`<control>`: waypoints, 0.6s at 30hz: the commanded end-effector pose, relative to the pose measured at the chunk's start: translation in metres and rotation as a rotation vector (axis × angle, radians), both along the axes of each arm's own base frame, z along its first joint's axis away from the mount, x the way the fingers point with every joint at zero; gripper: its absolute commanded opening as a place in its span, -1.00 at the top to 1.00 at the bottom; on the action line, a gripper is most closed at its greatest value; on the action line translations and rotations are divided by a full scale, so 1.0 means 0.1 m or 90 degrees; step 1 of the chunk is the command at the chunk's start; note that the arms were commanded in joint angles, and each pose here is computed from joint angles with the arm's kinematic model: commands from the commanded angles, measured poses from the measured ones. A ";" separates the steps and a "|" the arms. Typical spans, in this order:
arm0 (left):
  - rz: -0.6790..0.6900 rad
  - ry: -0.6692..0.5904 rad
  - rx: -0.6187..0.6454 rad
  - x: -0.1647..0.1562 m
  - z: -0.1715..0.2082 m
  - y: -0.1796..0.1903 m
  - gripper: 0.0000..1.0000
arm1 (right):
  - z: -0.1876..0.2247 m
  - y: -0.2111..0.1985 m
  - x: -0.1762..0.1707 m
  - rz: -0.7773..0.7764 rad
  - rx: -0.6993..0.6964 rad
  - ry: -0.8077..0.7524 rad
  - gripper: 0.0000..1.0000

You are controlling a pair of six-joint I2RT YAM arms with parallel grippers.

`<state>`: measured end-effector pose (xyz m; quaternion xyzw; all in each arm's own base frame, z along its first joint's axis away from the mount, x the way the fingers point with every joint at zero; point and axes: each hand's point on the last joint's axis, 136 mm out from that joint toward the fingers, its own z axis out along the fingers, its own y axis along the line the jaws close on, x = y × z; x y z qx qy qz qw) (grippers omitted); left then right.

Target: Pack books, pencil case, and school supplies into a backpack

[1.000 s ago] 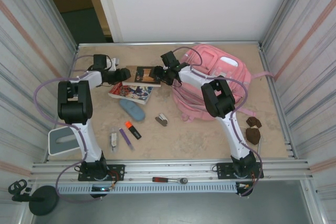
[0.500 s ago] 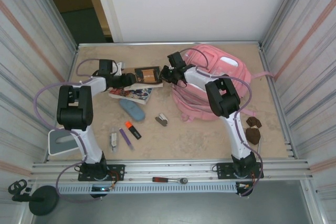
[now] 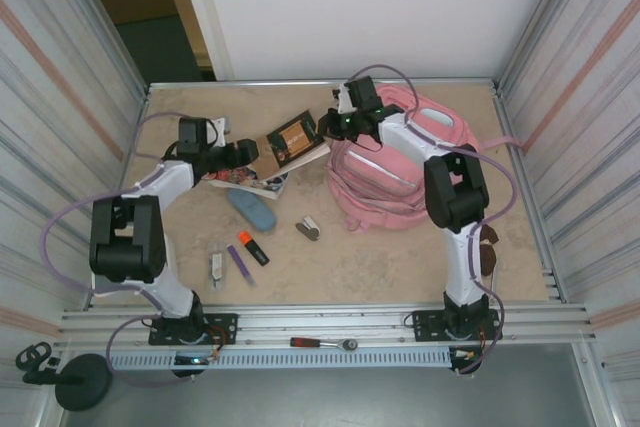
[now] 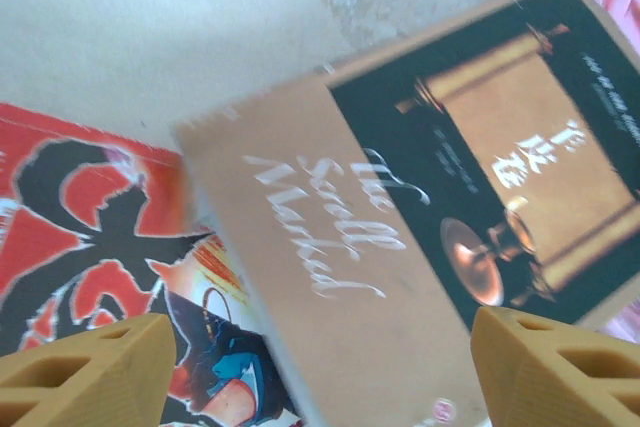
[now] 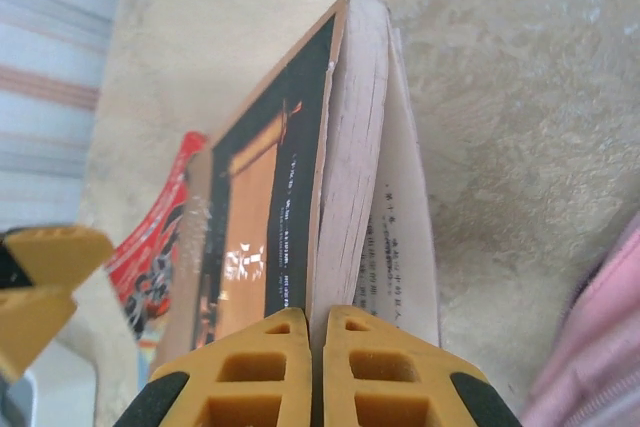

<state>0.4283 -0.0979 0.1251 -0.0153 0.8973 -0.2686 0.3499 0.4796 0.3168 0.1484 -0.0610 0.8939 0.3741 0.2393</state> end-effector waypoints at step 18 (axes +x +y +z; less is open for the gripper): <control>-0.390 -0.196 -0.092 0.29 0.66 -0.88 -0.85 | 1.08 -0.07 -0.52 0.264 0.049 -0.214 1.00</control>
